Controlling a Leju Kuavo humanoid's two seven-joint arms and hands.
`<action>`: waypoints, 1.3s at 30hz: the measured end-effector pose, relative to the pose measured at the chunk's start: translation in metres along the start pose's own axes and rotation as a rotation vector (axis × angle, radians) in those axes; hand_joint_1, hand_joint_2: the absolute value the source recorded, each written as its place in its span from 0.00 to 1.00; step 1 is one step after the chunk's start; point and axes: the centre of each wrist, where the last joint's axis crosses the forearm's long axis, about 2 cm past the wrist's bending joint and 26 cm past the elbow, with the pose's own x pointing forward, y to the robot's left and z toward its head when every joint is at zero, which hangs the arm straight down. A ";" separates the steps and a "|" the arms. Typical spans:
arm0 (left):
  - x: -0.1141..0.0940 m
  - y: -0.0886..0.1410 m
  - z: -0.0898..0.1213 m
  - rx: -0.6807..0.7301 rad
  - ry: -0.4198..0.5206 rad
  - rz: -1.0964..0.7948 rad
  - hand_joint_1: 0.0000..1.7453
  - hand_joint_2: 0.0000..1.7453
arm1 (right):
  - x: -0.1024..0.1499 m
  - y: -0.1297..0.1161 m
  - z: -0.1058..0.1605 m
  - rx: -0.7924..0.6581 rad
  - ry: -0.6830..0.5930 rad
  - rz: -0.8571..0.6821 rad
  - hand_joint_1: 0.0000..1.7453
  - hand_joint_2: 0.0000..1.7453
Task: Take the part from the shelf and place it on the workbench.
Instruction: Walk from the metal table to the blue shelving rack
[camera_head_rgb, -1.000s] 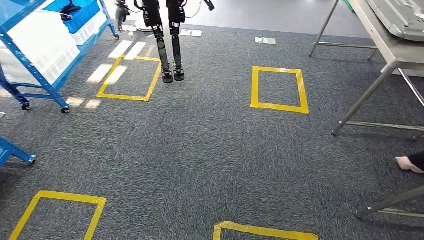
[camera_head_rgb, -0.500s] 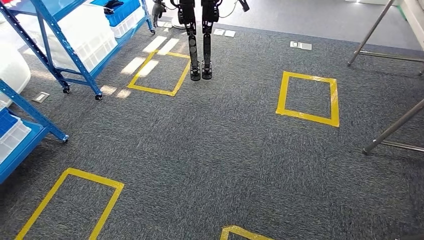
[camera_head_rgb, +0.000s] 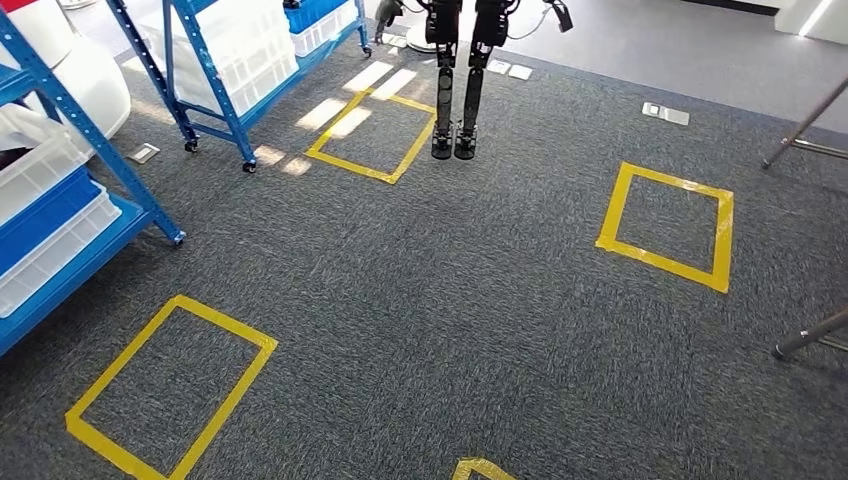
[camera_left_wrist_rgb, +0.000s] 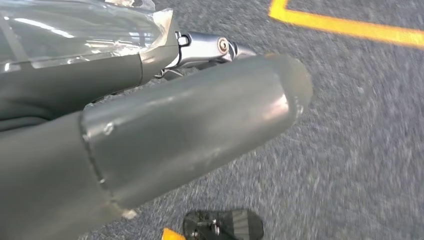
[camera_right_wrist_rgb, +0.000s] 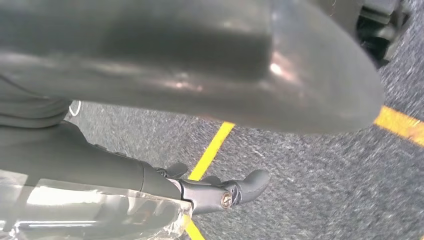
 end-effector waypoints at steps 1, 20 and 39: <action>0.001 0.000 0.000 0.000 -0.001 0.001 0.00 0.00 | -0.001 0.000 0.000 0.000 0.001 0.000 0.00 0.00; -0.002 -0.002 0.002 -0.004 0.015 0.002 0.00 0.00 | -0.004 -0.002 0.000 0.005 0.006 0.025 0.00 0.00; 0.002 -0.010 0.002 -0.075 0.261 0.081 0.00 0.00 | -0.002 -0.004 0.000 0.014 0.009 0.023 0.00 0.00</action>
